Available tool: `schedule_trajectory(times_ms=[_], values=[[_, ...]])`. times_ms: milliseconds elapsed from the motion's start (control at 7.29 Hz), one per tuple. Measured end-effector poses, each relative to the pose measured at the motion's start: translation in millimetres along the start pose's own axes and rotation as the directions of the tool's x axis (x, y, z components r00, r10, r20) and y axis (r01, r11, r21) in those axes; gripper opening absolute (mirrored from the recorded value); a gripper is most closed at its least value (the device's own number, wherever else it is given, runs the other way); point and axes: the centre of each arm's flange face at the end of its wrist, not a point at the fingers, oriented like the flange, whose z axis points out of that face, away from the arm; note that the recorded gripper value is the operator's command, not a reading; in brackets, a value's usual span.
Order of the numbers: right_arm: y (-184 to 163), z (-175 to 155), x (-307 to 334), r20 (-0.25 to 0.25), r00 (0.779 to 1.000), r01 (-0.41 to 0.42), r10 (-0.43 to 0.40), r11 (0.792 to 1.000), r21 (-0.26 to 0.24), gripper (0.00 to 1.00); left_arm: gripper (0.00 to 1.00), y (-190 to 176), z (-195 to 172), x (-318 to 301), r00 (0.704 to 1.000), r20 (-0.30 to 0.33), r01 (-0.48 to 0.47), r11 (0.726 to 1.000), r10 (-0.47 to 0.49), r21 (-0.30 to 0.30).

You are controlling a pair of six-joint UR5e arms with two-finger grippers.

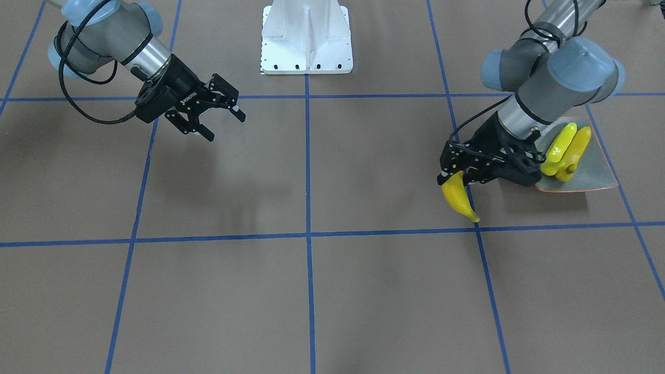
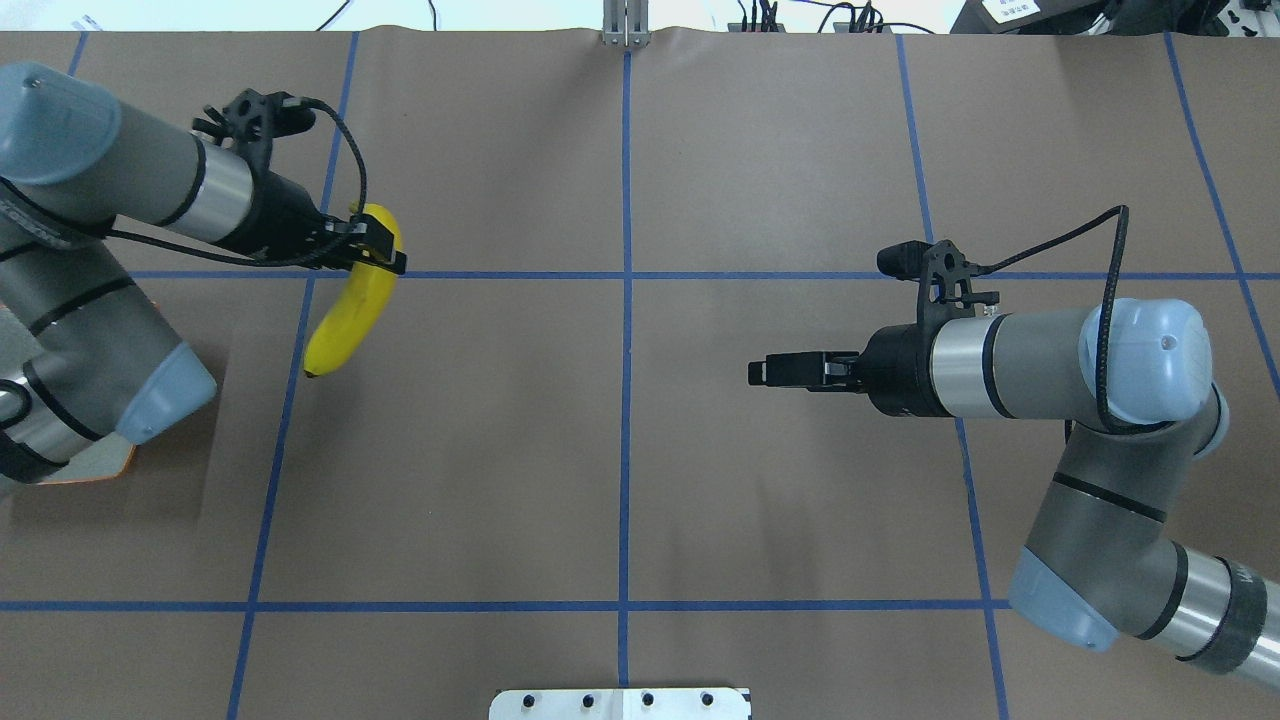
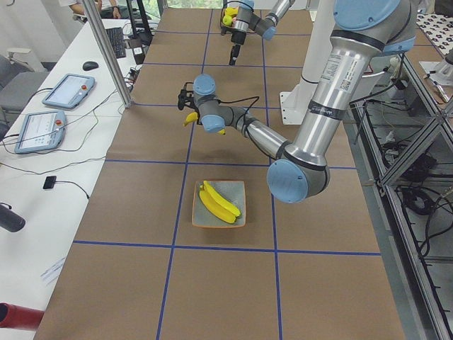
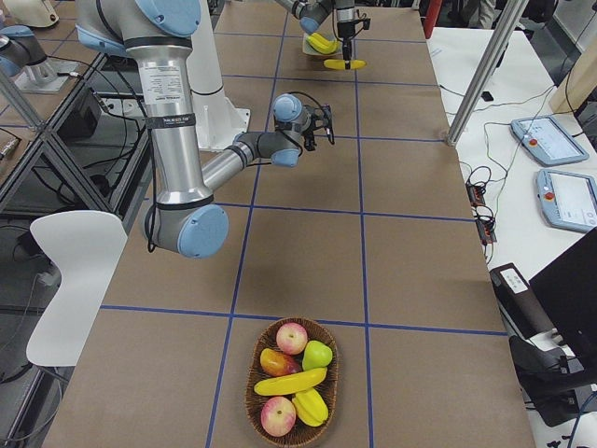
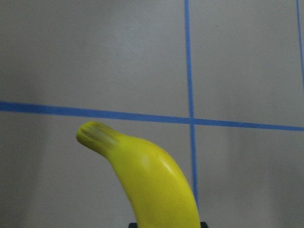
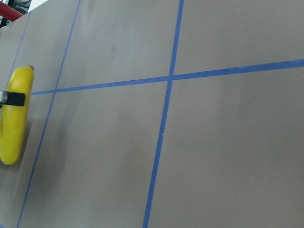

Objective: Transfer all bananas from basket to plate

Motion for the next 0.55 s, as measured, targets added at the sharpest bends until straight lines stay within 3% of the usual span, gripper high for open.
schedule_trajectory(times_ms=[274, 412, 549], values=[[0, 7, 23, -0.023, 1.0, -0.004, 0.005, 0.999, 0.034, 1.0, 0.0, -17, -39, -71, 0.982, 0.153, -0.111, 0.994, 0.114, -0.022], [-1, 9, 28, -0.033, 0.999, -0.008, 0.01, 0.999, 0.045, 1.0, 0.0, -16, -59, -106, 0.956, 0.246, -0.156, 0.987, 0.159, -0.03], [-1, 12, 34, -0.044, 0.999, -0.014, 0.016, 0.999, 0.052, 1.0, 0.0, -7, -72, -142, 0.904, 0.373, -0.205, 0.977, 0.21, -0.054]])
